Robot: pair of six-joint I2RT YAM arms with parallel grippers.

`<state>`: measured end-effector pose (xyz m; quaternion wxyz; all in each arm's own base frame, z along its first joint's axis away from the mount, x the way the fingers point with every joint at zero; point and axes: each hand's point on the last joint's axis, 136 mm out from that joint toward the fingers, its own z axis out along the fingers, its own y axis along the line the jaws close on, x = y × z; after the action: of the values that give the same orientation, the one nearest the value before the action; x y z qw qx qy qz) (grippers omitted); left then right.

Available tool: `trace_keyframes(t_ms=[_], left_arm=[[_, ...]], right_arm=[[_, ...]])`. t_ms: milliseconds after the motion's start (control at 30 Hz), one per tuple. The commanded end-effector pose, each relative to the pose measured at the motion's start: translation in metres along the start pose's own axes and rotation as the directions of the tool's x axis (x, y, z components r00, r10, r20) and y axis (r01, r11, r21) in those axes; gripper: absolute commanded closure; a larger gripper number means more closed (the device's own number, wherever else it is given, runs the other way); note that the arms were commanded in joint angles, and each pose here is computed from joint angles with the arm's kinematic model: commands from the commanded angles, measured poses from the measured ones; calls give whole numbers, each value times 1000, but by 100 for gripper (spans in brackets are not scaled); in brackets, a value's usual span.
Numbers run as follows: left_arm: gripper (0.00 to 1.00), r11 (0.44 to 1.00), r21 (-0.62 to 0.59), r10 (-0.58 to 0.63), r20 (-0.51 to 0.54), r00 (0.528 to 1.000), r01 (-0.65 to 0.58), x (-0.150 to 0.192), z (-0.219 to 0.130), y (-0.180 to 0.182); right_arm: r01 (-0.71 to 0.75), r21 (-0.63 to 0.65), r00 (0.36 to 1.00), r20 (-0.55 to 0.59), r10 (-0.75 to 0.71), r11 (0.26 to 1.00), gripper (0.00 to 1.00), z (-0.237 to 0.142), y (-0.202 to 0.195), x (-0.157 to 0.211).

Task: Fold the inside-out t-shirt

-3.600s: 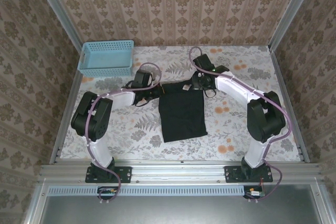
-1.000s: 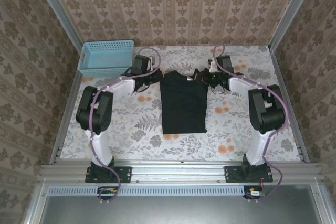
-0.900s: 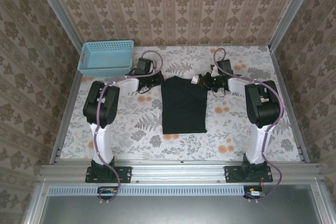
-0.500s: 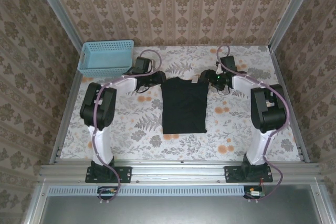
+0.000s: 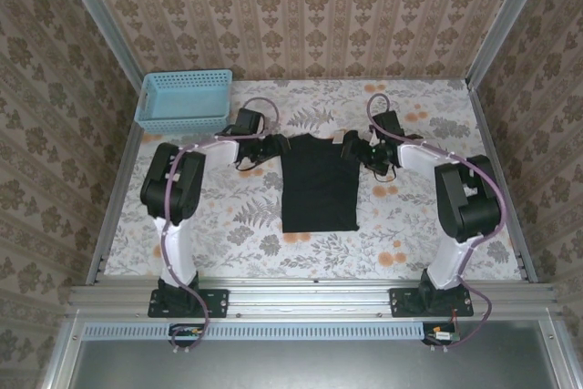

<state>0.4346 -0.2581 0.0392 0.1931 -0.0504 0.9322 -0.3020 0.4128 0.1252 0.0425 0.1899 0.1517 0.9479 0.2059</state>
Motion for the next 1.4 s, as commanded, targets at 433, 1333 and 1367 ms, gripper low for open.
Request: trace_keyframes(t_ms=[433,1333,1367], left_arm=[[59,985,171,35,-106,994,-16,20,46,-57],[100,935,346,-14,247,969,-74,-42,-106,-83],[100,934,348,-14,255,967,-78,-45,-110,-84]], right_arm=[[29,-19,993,-118,-31,999,53,60,40,-3],[127,-364,981,186,-62,923,100,-72,103,-39],[130,-367,979,196,-60,921,100,-75,104,-42]])
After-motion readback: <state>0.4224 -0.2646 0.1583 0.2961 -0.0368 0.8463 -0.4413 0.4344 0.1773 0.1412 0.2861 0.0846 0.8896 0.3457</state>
